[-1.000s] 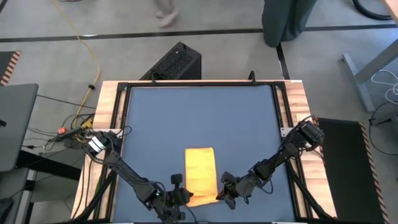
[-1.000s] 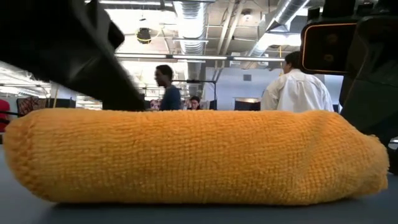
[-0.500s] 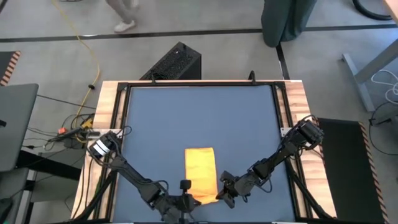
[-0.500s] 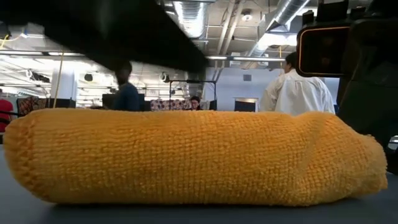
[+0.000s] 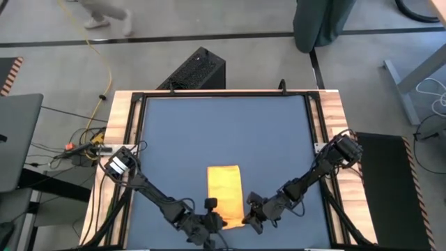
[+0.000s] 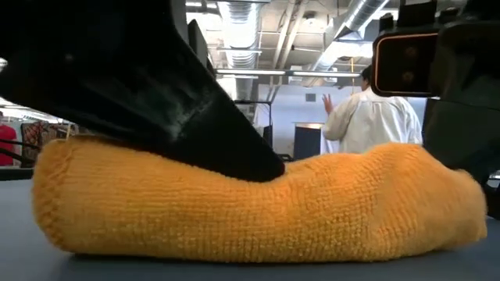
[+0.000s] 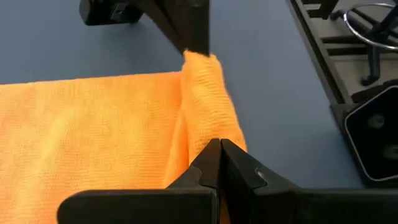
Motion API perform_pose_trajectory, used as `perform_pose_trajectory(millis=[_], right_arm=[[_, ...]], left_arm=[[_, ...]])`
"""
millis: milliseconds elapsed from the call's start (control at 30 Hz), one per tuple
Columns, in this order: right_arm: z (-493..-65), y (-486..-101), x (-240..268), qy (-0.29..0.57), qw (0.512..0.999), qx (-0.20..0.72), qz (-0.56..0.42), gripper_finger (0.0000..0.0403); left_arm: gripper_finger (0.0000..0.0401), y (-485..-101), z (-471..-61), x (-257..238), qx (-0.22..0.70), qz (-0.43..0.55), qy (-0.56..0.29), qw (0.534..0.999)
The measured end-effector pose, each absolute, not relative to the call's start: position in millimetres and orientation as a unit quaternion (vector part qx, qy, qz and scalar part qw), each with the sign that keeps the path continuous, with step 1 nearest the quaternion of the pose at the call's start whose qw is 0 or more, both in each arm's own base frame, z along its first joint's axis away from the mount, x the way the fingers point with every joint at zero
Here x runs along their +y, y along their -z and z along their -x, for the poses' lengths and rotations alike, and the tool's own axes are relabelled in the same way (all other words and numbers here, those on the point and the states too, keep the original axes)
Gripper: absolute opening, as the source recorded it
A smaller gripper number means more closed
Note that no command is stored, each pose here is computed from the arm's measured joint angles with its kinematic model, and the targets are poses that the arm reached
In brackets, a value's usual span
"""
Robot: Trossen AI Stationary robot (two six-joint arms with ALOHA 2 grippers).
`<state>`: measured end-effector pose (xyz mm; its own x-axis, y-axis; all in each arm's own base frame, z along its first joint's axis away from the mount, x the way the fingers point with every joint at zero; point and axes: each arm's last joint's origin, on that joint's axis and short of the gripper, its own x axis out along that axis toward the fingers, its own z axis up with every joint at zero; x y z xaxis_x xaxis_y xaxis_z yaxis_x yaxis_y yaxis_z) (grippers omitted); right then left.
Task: Roll towel into tight, uniform cylinder
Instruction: Roll the orange microfiber towel
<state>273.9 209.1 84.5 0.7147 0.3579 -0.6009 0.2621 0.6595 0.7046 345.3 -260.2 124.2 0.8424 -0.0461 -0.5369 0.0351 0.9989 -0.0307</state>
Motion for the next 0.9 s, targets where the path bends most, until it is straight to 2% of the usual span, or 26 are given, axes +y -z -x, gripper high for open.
perform_pose_trajectory(millis=[300,567,733,900], right_arm=[[-276.7,-93.1,210.0,-0.051,0.842,0.383,-0.377,0.0083],[-266.9,-119.4,201.2,-0.057,0.856,0.405,-0.317,0.0092],[-255.9,-137.4,199.2,-0.073,0.887,0.399,-0.221,0.0092],[-249.7,-156.6,218.4,-0.154,0.943,0.29,-0.053,0.0092]], left_arm=[[0.0,-121.4,-345.3,-257.1,0.296,0.013,0.018,0.955],[0.0,-121.1,-345.4,-256.5,0.298,0.014,0.017,0.954],[0.0,-120.9,-347.7,-253.4,0.299,0.008,0.016,0.954],[0.0,-120.6,-353.0,-246.5,0.305,0.007,0.024,0.952]])
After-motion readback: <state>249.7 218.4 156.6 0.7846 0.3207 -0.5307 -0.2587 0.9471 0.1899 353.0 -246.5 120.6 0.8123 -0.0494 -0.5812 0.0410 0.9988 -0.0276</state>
